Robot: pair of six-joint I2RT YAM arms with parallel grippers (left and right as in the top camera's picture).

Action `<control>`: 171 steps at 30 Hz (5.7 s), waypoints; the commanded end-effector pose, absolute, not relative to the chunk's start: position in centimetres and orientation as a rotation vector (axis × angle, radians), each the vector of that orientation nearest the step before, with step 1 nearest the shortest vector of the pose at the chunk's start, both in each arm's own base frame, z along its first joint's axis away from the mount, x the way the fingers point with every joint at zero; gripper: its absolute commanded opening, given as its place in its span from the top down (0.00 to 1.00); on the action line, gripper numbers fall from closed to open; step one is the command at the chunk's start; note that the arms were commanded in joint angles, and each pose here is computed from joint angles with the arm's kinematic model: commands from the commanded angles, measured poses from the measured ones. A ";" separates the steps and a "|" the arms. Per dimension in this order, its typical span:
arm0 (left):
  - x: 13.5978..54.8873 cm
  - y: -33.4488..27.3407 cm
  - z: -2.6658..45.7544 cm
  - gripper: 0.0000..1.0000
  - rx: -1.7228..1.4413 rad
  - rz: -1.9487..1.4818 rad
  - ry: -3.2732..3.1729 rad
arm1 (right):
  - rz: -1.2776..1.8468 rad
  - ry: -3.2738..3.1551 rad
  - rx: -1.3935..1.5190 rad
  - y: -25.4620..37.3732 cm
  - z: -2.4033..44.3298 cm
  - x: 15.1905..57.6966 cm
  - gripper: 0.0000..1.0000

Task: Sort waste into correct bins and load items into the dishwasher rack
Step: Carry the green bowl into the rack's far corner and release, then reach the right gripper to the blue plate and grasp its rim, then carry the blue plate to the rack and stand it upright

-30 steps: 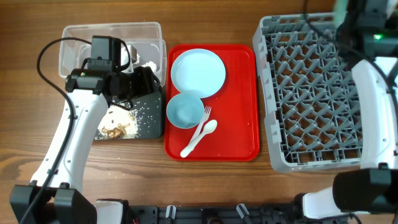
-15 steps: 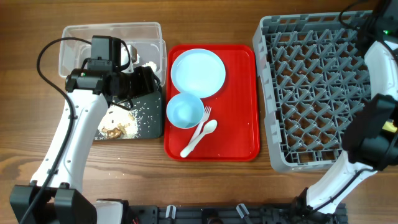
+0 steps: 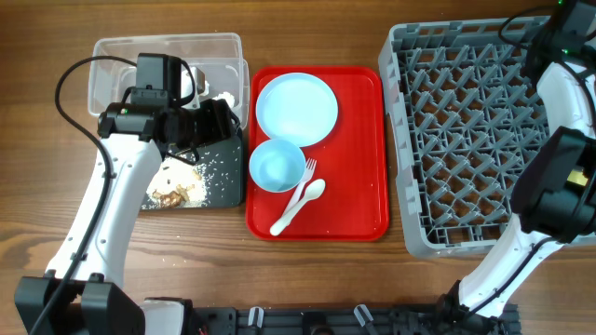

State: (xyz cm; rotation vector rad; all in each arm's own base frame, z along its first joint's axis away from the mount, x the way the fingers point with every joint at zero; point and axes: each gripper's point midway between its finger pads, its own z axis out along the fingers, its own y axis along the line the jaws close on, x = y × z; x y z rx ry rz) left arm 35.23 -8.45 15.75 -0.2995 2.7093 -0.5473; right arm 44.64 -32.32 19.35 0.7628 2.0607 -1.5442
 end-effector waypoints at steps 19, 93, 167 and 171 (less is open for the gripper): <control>35.3 -8.1 16.2 0.29 -0.314 -0.537 2.692 | -1.606 2.165 0.747 -32.9 14.8 43.8 0.96; 33.6 -5.0 14.7 0.11 -0.512 -0.300 2.758 | -1.290 2.124 0.264 -21.2 29.5 47.3 0.96; 32.8 -0.8 14.2 0.00 -0.748 -0.159 2.740 | -1.229 2.158 0.213 -10.5 30.0 46.5 0.96; 32.8 -0.8 14.2 0.00 -0.748 -0.159 2.740 | -1.304 2.220 0.259 -11.9 25.8 47.0 0.96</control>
